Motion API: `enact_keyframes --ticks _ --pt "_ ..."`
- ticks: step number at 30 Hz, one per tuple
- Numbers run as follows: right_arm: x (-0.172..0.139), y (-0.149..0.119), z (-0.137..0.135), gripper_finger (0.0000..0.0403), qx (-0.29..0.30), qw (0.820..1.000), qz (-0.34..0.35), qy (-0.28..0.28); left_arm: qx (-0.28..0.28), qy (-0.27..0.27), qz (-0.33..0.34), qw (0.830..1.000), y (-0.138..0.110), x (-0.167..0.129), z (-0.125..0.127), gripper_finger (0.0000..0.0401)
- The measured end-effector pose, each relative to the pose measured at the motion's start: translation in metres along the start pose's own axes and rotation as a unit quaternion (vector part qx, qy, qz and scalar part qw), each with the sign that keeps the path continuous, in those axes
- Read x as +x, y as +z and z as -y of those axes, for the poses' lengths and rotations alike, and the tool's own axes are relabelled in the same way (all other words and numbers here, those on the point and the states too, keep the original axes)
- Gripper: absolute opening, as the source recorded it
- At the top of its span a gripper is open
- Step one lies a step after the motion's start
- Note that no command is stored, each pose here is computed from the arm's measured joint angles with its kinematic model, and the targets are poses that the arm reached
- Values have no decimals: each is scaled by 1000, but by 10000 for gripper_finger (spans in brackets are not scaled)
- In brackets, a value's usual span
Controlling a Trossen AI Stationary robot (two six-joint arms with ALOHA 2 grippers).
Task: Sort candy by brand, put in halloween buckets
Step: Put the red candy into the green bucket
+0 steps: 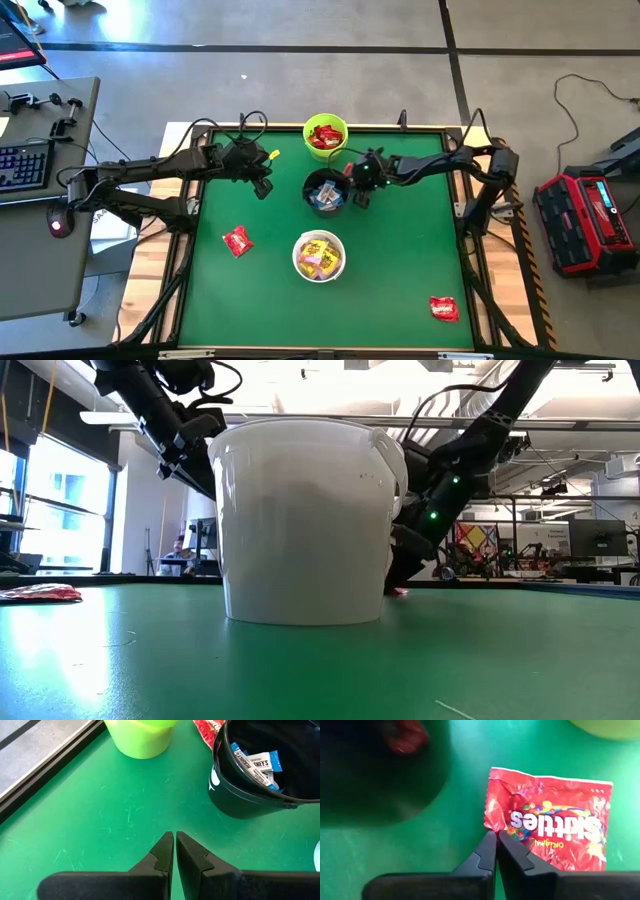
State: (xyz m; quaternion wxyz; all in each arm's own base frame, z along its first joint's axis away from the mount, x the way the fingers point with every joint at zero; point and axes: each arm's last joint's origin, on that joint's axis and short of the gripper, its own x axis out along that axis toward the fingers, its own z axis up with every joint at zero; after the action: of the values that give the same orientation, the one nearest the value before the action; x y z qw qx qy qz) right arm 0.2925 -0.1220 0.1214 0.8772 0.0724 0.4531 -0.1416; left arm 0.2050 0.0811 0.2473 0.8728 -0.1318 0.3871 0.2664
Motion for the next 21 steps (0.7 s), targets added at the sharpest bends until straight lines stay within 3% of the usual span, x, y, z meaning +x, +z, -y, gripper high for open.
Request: enact_keyframes --ticks 7,15,21 --pt "-26 4 8 0 21 999 -1 -42 -1 0 0 1000 0 0 0 11" --pt "-79 17 20 0 59 994 51 -81 0 13 3 1000 0 0 -1 11" --pt "-115 56 24 0 49 988 79 -122 -1 15 3 1000 0 0 -2 11"
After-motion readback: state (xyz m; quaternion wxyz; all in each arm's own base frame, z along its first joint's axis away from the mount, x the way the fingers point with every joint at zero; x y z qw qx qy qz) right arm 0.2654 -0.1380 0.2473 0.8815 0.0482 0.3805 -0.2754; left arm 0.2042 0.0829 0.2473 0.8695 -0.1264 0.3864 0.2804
